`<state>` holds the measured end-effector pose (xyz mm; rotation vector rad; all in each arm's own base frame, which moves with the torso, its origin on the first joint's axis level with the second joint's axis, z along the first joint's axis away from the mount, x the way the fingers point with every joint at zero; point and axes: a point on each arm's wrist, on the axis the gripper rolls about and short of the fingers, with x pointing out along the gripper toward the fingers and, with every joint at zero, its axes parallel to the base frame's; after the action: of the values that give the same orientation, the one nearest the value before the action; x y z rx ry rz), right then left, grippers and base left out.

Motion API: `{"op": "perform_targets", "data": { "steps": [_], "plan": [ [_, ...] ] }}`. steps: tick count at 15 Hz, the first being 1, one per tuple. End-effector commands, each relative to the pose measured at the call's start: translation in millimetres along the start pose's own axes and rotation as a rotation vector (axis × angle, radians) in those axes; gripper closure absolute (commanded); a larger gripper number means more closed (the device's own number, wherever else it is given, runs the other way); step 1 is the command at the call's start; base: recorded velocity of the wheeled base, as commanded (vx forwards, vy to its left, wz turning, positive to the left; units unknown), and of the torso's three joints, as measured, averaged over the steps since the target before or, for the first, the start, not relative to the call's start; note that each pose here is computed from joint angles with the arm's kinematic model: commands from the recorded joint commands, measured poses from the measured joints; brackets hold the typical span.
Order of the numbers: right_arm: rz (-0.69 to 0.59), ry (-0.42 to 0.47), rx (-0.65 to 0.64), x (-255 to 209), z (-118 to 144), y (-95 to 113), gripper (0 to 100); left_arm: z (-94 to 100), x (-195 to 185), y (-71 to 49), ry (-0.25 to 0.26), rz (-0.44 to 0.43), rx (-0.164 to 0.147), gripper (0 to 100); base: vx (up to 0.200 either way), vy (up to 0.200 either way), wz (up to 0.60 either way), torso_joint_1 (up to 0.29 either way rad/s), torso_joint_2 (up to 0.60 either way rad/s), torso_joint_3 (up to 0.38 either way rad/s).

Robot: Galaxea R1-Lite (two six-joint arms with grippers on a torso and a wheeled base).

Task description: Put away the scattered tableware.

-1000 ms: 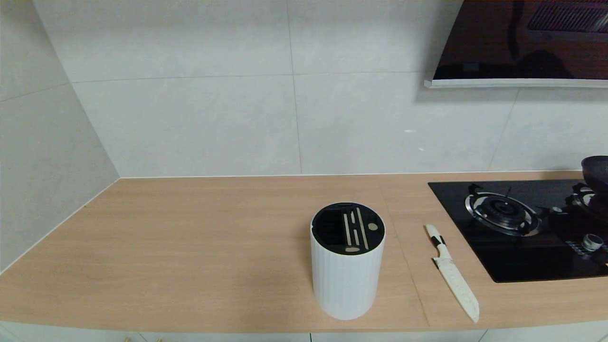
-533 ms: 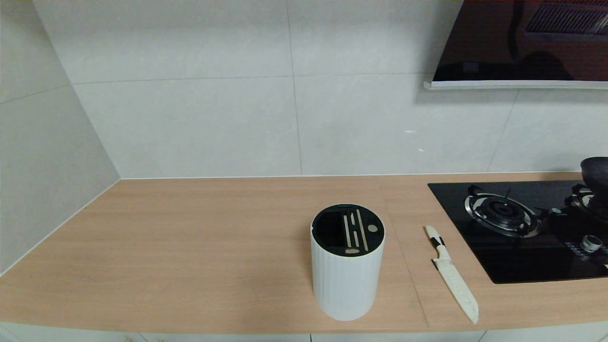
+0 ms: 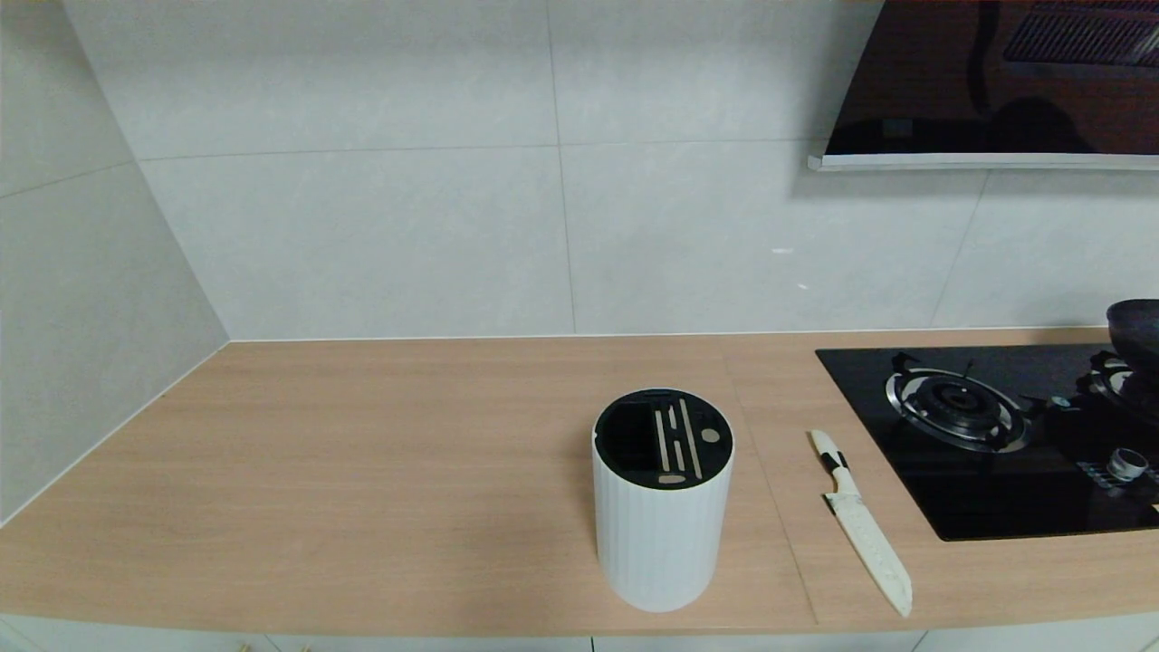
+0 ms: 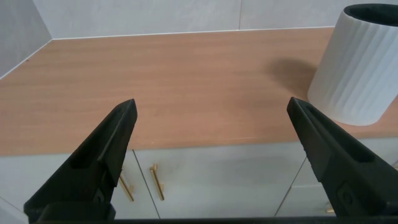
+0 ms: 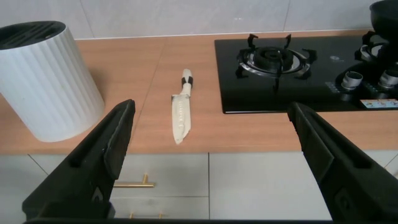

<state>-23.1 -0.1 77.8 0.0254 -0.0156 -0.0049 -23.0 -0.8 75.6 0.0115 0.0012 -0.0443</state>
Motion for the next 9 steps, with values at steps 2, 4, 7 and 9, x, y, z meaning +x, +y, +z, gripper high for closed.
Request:
{"op": "perform_targets", "data": {
  "steps": [2, 4, 7, 9],
  "plan": [
    [0.049, -0.104, 0.023, -7, 35, 1, 0, 0.0, 0, 0.0, 0.000, 0.000, 0.001, 0, 0.000, 0.000, 0.00, 0.000, 0.00, 0.000],
    [0.061, -0.008, 0.024, 3, 48, 2, 0, 0.0, 0, 0.0, 0.000, 0.000, 0.001, 0, 0.000, 0.000, 0.00, 0.000, 0.00, 0.000],
    [0.058, 0.145, 0.025, 32, 70, 3, 0, 0.0, 0, 0.0, 0.000, 0.000, 0.001, 0, 0.000, 0.000, 0.00, 0.000, 0.00, 0.000],
    [0.054, 0.254, 0.026, 56, 79, 4, 0, 0.0, 0, 0.0, 0.000, 0.000, 0.001, 0, 0.000, 0.000, 0.00, 0.000, 0.00, 0.000]
  ]
}}
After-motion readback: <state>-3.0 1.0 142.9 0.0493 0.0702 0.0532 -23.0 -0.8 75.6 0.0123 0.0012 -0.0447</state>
